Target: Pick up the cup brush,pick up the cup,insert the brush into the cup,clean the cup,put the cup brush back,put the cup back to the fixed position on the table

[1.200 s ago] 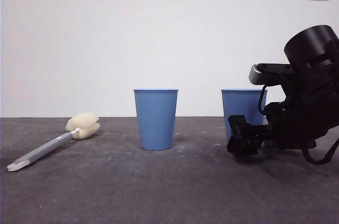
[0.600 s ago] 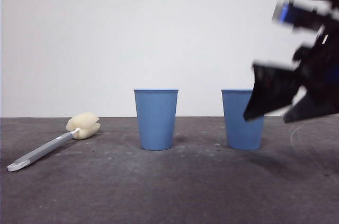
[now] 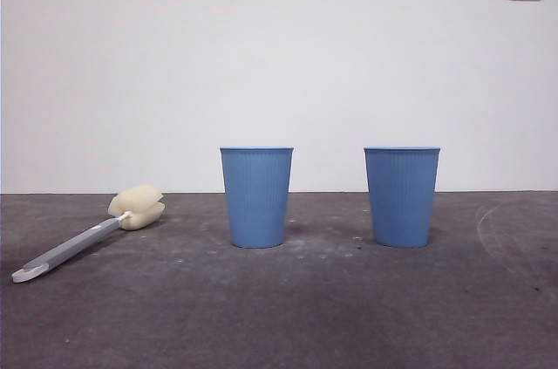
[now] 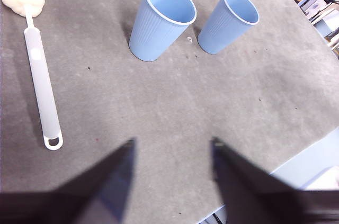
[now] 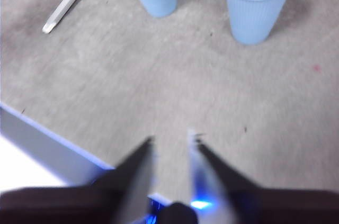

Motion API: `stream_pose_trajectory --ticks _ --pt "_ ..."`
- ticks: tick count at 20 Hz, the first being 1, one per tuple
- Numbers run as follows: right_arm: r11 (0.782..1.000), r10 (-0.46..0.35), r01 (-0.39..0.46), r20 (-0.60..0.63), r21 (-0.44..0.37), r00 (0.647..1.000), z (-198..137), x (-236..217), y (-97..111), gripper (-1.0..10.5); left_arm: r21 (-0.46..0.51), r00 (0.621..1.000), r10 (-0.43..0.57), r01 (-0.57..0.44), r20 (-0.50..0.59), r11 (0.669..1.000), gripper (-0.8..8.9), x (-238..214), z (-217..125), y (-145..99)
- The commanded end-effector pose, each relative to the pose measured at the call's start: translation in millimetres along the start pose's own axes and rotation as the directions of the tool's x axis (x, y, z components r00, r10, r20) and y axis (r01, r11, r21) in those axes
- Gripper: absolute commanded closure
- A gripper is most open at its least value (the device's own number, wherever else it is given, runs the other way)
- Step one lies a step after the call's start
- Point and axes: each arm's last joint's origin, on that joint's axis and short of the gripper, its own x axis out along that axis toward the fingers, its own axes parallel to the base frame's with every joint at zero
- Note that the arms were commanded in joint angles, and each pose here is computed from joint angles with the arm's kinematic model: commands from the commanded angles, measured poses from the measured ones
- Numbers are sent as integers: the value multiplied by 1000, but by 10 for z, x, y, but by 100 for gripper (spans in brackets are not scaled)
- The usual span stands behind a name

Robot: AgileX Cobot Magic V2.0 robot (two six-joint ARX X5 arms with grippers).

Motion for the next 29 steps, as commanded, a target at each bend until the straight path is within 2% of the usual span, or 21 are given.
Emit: stream_pose_trajectory --ticks 1,5,15,16,18,19,21,23,25,27,29 --pt "1000 1 -1 -47 5 999 -14 -85 15 959 12 1000 -23 23 -11 1000 822 13 -16 5" --pt "999 -2 3 -45 33 999 2 -124 21 946 13 1000 -18 18 -8 1000 821 13 -14 6" --pt "999 -4 7 -67 36 998 19 -82 15 946 7 1000 -12 12 -20 1000 817 55 6 21" --pt "999 -10 12 -67 36 998 20 -81 13 946 29 1000 3 -3 0 1000 817 67 30 26" --pt "999 -23 25 -67 35 998 20 -81 9 946 159 998 45 -52 50 986 817 90 88 38" --pt "999 -30 32 -66 35 997 20 -81 7 946 254 993 66 -88 93 963 817 97 132 39" --pt "998 -46 48 -66 34 997 20 -81 2 946 410 977 94 -167 193 897 817 119 240 39" --pt "997 -66 68 -65 32 996 21 -81 -4 946 459 933 157 -300 323 836 817 91 329 51" --pt "996 -86 88 -64 31 994 21 -82 -10 946 413 826 250 -486 505 770 817 -17 366 121" --pt "995 -98 100 -64 30 993 21 -82 -13 946 349 721 265 -580 641 736 817 -93 263 231" --pt "994 -106 108 -64 30 992 21 -82 -15 946 280 625 309 -665 717 693 817 -105 56 374"
